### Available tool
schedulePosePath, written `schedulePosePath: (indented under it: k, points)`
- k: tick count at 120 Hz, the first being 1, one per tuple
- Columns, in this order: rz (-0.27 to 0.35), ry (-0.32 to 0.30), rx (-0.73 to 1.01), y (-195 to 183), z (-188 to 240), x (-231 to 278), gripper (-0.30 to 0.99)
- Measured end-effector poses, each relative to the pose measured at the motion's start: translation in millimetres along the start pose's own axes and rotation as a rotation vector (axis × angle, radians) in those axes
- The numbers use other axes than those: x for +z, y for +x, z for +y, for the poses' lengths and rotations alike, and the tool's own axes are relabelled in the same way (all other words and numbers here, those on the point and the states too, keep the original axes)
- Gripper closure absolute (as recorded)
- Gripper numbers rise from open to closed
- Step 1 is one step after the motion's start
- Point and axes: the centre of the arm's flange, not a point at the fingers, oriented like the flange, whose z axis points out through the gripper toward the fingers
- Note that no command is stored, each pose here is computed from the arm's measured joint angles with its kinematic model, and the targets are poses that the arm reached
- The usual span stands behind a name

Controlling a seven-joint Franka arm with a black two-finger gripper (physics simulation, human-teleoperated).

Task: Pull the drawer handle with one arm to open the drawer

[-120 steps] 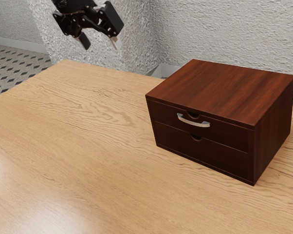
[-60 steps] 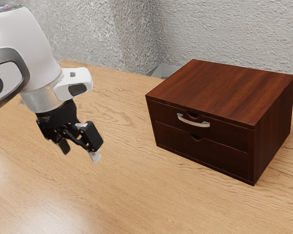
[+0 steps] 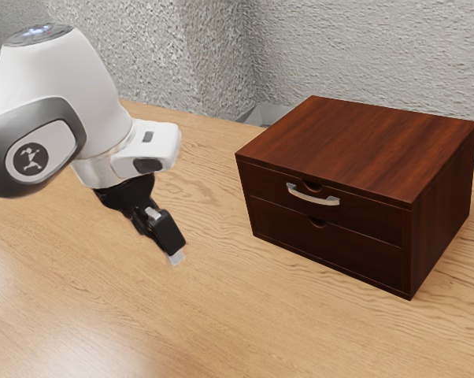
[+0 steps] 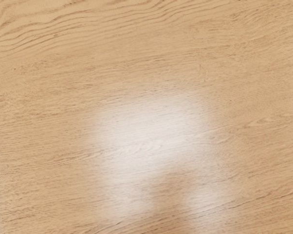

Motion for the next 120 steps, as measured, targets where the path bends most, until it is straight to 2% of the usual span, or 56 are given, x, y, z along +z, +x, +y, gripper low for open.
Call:
schedulePosePath:
  k: [14, 32, 46, 57, 92, 120]
  points:
    - [-0.001, -0.012, 0.182, 22.8, -6.5, 7.6, 0.00]
    - [0.008, -0.023, 0.435, 41.0, 12.1, 5.6, 0.00]
    - [-0.009, 0.001, 0.589, 42.5, 15.1, 18.1, 0.00]
    - [-0.003, 0.016, 0.693, 57.7, 15.2, 44.8, 0.00]
    - [0.176, 0.136, 0.988, 99.6, 54.6, 56.7, 0.00]
    - [0.251, 0.195, 1.123, 111.6, 71.6, 52.6, 0.00]
